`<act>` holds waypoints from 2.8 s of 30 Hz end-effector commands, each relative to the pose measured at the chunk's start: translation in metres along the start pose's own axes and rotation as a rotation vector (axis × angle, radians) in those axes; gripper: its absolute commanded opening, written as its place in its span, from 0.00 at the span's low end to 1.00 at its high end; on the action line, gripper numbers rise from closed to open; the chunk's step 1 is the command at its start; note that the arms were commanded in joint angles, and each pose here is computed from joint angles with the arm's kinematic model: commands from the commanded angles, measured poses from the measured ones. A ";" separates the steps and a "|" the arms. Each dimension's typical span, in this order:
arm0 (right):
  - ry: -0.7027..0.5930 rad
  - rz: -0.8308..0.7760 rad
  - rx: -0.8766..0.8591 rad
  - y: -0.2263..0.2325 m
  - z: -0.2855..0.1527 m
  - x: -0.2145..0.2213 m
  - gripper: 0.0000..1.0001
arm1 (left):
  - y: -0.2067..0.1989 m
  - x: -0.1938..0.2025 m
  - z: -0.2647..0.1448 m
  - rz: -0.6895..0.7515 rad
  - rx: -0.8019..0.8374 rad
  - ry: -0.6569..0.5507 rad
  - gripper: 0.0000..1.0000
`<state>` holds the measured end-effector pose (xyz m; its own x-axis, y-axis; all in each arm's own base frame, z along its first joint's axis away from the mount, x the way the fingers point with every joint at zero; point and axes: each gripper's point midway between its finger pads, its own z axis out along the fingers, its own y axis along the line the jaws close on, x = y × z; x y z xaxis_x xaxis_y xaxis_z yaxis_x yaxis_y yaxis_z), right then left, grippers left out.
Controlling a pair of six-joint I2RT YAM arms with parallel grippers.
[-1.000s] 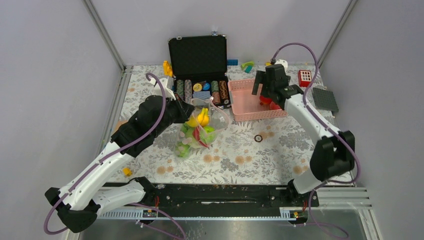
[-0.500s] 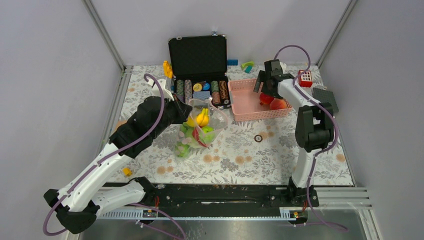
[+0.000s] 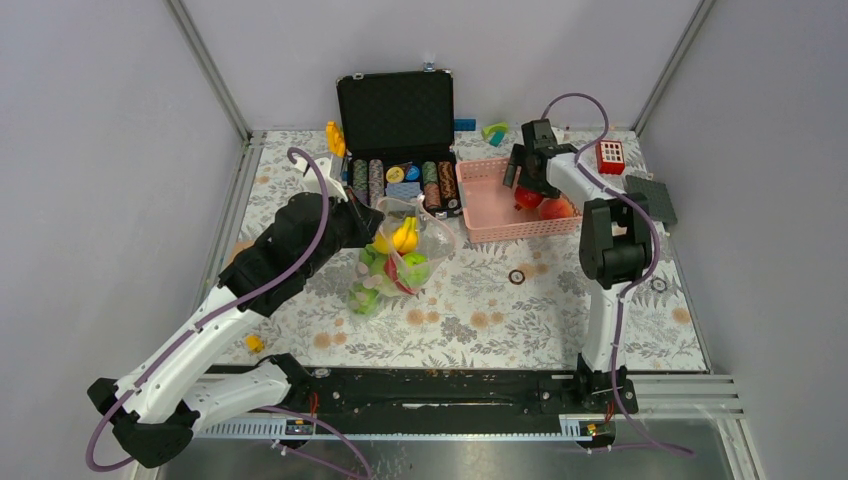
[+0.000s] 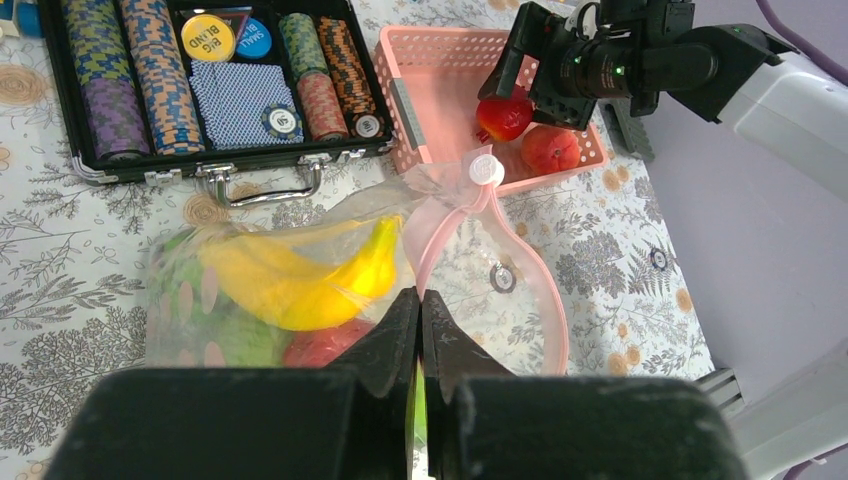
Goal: Place the food in the zip-top bag and seal the zipper
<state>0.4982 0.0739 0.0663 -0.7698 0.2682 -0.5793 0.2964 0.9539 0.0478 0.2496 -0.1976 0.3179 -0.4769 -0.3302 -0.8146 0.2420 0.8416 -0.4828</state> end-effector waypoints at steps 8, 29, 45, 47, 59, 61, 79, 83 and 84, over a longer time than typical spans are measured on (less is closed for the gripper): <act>0.035 0.001 0.033 -0.003 0.016 0.002 1.00 | 0.000 -0.007 -0.001 -0.017 0.003 -0.036 0.00; -0.145 0.034 -0.151 0.001 -0.076 -0.023 0.46 | -0.005 0.001 0.004 -0.018 0.025 0.004 0.00; -0.317 -0.441 -1.238 0.138 -0.348 0.076 0.41 | -0.012 -0.004 0.002 0.005 0.056 -0.006 0.00; -0.318 -0.508 -1.320 0.146 -0.372 0.096 0.41 | -0.013 -0.005 0.001 0.004 0.060 -0.007 0.00; -0.247 -0.629 -1.354 0.182 -0.390 0.158 0.42 | -0.021 -0.006 -0.009 0.005 0.113 0.000 0.00; -0.242 -0.615 -1.308 0.188 -0.382 0.159 0.42 | -0.025 -0.006 -0.012 0.005 0.138 0.008 0.00; -0.161 -0.614 -1.166 0.221 -0.365 0.179 0.79 | -0.047 -0.011 -0.026 -0.003 0.253 0.018 0.00; -0.194 -0.615 -1.119 0.214 -0.362 0.172 0.98 | -0.045 -0.017 -0.026 -0.019 0.234 -0.013 0.00; -0.198 -0.615 -1.112 0.211 -0.362 0.171 1.00 | -0.043 -0.018 -0.026 -0.020 0.227 -0.018 0.00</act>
<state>0.2248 0.3716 0.2438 -0.5365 -0.2138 -0.8163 -0.7589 0.5453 0.3560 0.2232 -0.2191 0.3174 -0.5576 -0.2652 -0.7866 0.3768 0.7635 -0.5245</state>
